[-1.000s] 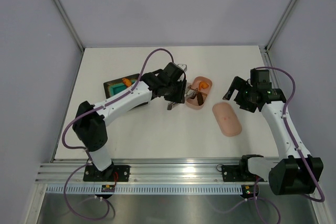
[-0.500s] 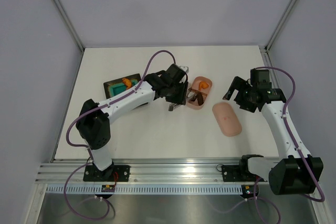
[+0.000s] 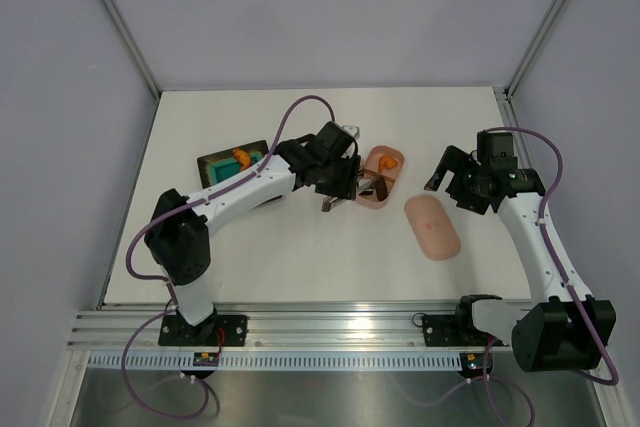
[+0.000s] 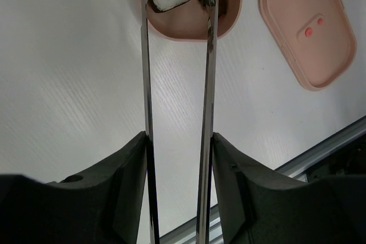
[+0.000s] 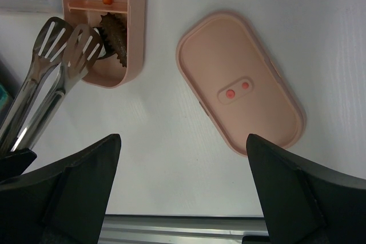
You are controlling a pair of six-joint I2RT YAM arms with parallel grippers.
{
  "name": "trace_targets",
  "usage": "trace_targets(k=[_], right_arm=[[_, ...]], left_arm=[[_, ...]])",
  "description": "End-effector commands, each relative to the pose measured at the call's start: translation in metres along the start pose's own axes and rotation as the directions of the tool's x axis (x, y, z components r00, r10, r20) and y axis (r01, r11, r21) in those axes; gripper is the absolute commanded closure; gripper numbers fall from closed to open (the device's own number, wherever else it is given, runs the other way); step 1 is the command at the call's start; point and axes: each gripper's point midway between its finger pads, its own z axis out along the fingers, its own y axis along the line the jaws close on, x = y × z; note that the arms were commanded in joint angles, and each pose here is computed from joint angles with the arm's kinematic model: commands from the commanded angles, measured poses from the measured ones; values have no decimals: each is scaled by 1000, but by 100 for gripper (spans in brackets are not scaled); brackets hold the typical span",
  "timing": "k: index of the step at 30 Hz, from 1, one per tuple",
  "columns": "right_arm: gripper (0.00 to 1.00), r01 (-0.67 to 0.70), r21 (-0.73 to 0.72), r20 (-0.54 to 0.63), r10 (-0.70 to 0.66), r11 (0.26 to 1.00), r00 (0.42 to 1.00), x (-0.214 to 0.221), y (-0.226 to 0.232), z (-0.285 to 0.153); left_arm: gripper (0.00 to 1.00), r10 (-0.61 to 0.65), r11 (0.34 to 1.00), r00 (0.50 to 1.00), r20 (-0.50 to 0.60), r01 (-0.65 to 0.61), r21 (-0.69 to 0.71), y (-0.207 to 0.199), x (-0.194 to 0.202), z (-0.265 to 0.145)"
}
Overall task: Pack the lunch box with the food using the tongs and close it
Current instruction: Place the fake food in the packing box, then place the clamp at the center of the board.
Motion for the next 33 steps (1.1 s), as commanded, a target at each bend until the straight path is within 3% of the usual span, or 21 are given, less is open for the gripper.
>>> trace_targets(k=[1,9,15,26,33], right_arm=[[1,22,-20,59,-20,1000,998,-14,7,-11],[1,18,-20,55,-17,1000,998,-12,6,-10],[1,20,-23,53,-19,1000,998,-11,6,-10],[1,25,-19,47,-24,999,999,-5,3,-11],[1,2,-29,41,-1,1000,999,-4,5,-7]], left_arm=[[53,7,996,993,115,-18,90,-27,-33,-25],[55,18,992,964,266,-51,117,-36,-59,-82],[57,30,999,947,320,-42,29,-17,-66,-105],[57,0,1000,944,331,-4,10,9,-44,-103],[59,-7,994,944,330,43,-104,51,-9,-76]])
